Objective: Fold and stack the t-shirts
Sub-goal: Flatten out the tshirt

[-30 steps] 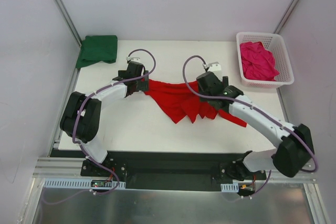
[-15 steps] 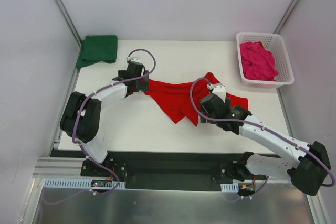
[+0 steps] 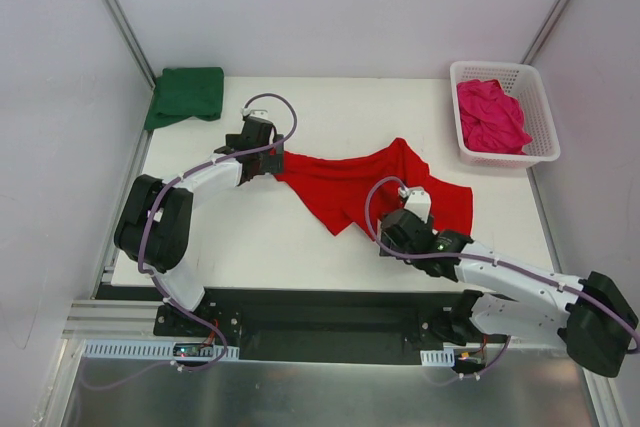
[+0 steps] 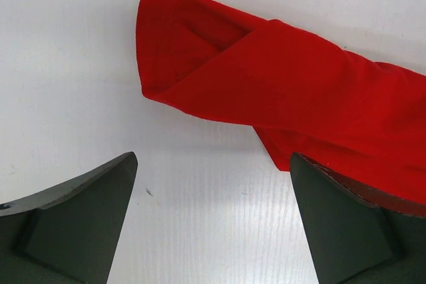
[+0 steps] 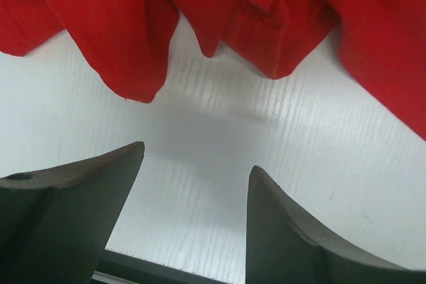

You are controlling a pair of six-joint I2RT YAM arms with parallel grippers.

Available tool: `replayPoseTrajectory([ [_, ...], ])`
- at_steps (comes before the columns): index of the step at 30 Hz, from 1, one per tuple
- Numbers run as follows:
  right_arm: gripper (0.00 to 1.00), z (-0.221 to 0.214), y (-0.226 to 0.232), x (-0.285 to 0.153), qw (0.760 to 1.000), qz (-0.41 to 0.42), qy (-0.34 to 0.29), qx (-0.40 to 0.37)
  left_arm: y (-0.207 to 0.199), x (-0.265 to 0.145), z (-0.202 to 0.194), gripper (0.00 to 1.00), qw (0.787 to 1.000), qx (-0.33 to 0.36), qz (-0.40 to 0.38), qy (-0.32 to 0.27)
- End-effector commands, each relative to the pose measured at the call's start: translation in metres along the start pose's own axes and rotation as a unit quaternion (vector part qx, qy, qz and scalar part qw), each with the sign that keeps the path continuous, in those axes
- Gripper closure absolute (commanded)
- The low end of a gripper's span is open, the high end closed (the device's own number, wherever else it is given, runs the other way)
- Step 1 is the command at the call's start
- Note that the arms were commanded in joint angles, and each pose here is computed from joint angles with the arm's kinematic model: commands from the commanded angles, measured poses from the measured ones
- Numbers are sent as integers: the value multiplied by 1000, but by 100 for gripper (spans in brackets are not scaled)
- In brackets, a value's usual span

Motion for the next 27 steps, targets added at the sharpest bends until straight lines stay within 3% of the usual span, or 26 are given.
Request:
replayPoseTrajectory([
  [1,31,5,14,10,996,54,-18,64,-3,-5,9,0,1000,-11,-11,-15],
  [10,31,16,-4,22,980,145,-48,132,-3,-3,9,1,1000,-9,-10,-14],
  [19,32,18,-2,33,965,236,-24,113,-4,-1,8,1,1000,-9,-10,-12],
  [27,33,17,-2,43,969,225,-20,96,-4,0,8,1,1000,-7,-8,-11],
])
Point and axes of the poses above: each gripper's point midway between its finger pads, its own x axis out along the fingers, its own y axis along the line the jaws close on, z = x × y, the point moved 8 cm from there along -x, back along the fingers, and after that the axes turned 1 degree about x, right-handed, at the moved point
